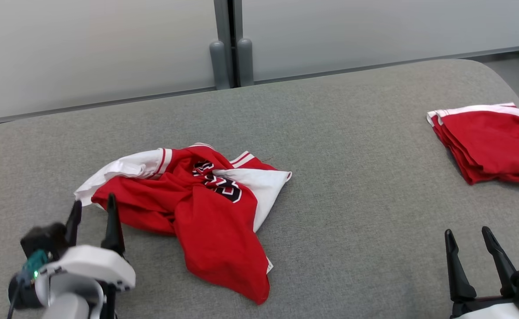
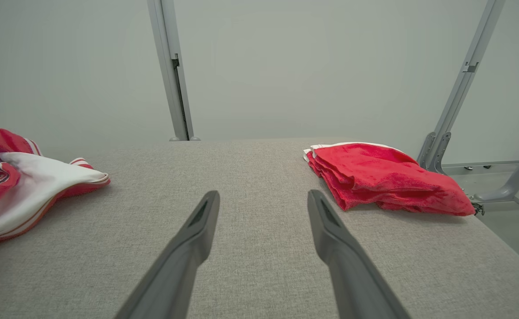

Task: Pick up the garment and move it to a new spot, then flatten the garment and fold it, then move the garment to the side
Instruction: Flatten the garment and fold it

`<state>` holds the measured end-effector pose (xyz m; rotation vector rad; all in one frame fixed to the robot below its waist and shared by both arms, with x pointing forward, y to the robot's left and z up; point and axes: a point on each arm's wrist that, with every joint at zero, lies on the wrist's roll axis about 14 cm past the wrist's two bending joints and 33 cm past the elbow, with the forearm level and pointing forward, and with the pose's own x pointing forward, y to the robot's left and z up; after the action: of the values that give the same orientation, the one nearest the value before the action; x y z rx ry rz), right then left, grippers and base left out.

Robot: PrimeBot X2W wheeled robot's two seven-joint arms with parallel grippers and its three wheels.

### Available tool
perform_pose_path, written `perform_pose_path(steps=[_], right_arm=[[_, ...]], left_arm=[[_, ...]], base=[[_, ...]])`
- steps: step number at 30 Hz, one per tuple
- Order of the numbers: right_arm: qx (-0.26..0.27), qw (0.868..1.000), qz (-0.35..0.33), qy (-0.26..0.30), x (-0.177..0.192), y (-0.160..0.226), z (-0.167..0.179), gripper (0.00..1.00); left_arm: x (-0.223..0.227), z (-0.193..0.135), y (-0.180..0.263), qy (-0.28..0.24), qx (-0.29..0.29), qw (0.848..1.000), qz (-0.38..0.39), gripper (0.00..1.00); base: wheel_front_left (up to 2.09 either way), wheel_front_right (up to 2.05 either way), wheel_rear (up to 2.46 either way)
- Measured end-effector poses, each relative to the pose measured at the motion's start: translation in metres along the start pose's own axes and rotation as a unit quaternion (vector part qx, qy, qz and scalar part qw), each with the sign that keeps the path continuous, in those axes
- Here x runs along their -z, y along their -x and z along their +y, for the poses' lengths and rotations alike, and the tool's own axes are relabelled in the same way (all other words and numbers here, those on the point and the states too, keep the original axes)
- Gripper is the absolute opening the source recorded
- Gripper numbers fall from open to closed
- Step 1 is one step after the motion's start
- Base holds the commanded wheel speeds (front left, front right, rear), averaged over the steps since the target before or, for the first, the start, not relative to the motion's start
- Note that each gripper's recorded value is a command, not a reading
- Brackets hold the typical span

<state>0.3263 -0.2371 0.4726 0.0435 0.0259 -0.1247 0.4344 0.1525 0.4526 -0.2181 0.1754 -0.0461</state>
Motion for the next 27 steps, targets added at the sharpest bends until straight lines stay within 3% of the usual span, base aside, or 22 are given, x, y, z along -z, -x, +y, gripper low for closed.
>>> perform_pose_path(steps=[4, 10, 14, 18, 27], right_arm=[[-0.009, 1.000, -0.007, -0.001, -0.004, -0.002, 0.006, 1.00], [-0.025, 1.000, -0.009, -0.004, -0.005, -0.003, 0.016, 1.00], [-0.027, 1.000, -0.009, -0.005, -0.005, -0.003, 0.017, 1.00], [-0.026, 1.000, -0.008, -0.004, -0.004, -0.003, 0.017, 1.00], [-0.014, 1.000, -0.001, -0.002, 0.000, -0.005, 0.010, 1.00]], left_arm=[[0.007, -0.007, 0.037, 0.049, -0.013, 0.999, 0.017, 1.00], [0.039, -0.070, 0.089, 0.118, 0.064, 0.984, 0.118, 1.00], [0.056, -0.107, 0.110, 0.116, 0.128, 0.970, 0.171, 1.00], [0.077, -0.144, 0.125, 0.132, 0.185, 0.946, 0.232, 1.00], [0.113, -0.166, 0.108, 0.082, 0.217, 0.927, 0.294, 1.00]], base=[[0.00, 0.00, 0.00], [0.00, 0.00, 0.00], [0.00, 0.00, 0.00], [0.00, 0.00, 0.00], [0.00, 0.00, 0.00]])
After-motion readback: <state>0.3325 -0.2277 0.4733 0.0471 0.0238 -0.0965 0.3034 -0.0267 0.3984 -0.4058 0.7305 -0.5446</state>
